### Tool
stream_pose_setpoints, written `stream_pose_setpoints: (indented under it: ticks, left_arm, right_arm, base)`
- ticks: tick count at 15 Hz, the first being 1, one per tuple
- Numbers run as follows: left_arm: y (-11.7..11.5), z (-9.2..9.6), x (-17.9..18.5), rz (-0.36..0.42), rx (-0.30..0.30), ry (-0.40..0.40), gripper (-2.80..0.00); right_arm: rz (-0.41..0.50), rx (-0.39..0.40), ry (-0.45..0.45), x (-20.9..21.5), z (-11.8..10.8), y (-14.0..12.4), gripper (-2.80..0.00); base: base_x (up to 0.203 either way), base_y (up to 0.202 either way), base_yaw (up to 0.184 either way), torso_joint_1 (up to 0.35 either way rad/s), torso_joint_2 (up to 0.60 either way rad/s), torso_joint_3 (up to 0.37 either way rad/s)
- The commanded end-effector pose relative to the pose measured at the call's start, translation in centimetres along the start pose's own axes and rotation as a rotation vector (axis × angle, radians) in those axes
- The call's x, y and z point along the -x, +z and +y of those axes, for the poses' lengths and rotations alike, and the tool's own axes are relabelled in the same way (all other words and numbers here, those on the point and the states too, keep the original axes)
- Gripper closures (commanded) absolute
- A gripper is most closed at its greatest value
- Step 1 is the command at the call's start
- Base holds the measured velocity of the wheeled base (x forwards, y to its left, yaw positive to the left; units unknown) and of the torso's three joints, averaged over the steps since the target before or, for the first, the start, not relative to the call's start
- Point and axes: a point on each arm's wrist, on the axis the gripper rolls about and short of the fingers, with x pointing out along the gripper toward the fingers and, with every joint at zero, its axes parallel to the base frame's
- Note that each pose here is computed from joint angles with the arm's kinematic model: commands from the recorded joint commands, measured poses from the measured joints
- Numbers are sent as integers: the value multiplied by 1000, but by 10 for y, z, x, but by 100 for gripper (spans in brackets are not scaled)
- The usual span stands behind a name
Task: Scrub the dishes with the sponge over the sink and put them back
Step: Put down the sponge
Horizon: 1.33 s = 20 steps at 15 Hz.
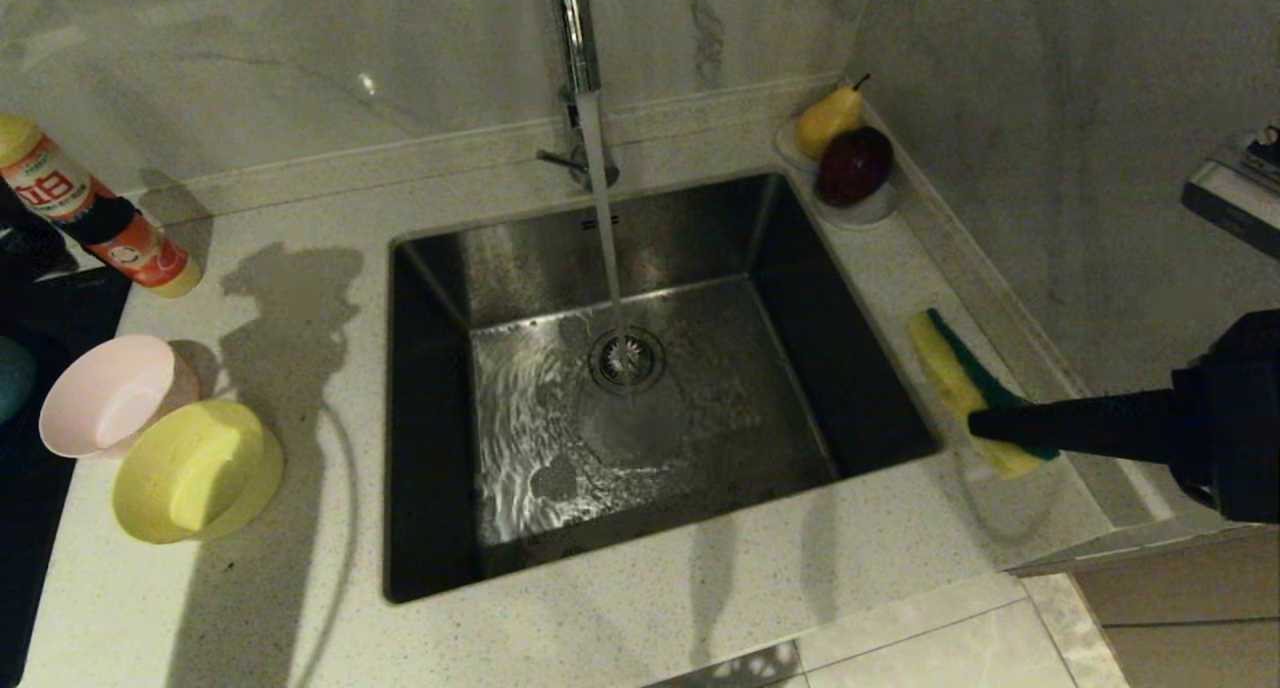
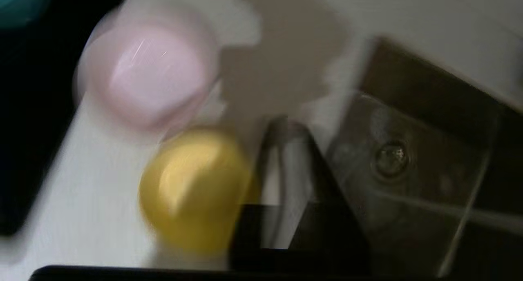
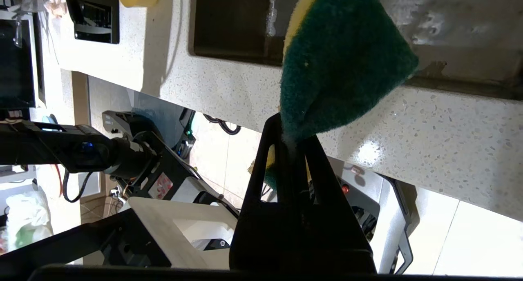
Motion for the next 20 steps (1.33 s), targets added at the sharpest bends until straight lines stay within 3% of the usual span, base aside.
stream_pose_setpoints:
  ticks: [1, 3, 4, 6, 9, 11, 13, 18, 20]
  left_arm:
    - [9, -17, 2, -149, -211, -144, 0]
    - [-6, -32, -3, -171, -365, -225, 0]
    - [-16, -37, -2, -182, -412, -259, 0]
    - [-26, -40, 16, -253, -448, -300, 0]
    - [-29, -21, 73, -385, -434, -311, 0]
    - [-34, 0, 110, -467, -399, -243, 0]
    - [-54, 27, 139, -509, -370, -173, 0]
    - [-135, 86, 156, -473, -344, 18, 0]
    - [-164, 102, 158, -464, -336, 34, 0]
  right_arm:
    - [-6, -3, 4, 4, 1, -1, 0]
    - [-7, -3, 3, 4, 1, -1, 0]
    - [-6, -3, 3, 4, 1, -1, 0]
    - [-3, -6, 0, 3, 0, -1, 0]
    - [5, -7, -3, 0, -1, -2, 0]
    - [11, -9, -5, -2, -1, -2, 0]
    - [12, -7, -1, -1, -1, -3, 0]
    - [12, -2, -1, 0, -1, -4, 0]
    - [7, 0, 1, 2, -1, -4, 0]
  base:
    - [0, 0, 0, 0, 0, 0]
    - [0, 0, 0, 0, 0, 0]
    - [0, 0, 0, 0, 0, 0]
    - [0, 0, 0, 0, 0, 0]
    - [0, 0, 0, 0, 0, 0]
    - [0, 0, 0, 0, 0, 0]
    - [0, 0, 0, 0, 0, 0]
    - [0, 0, 0, 0, 0, 0]
    - [0, 0, 0, 0, 0, 0]
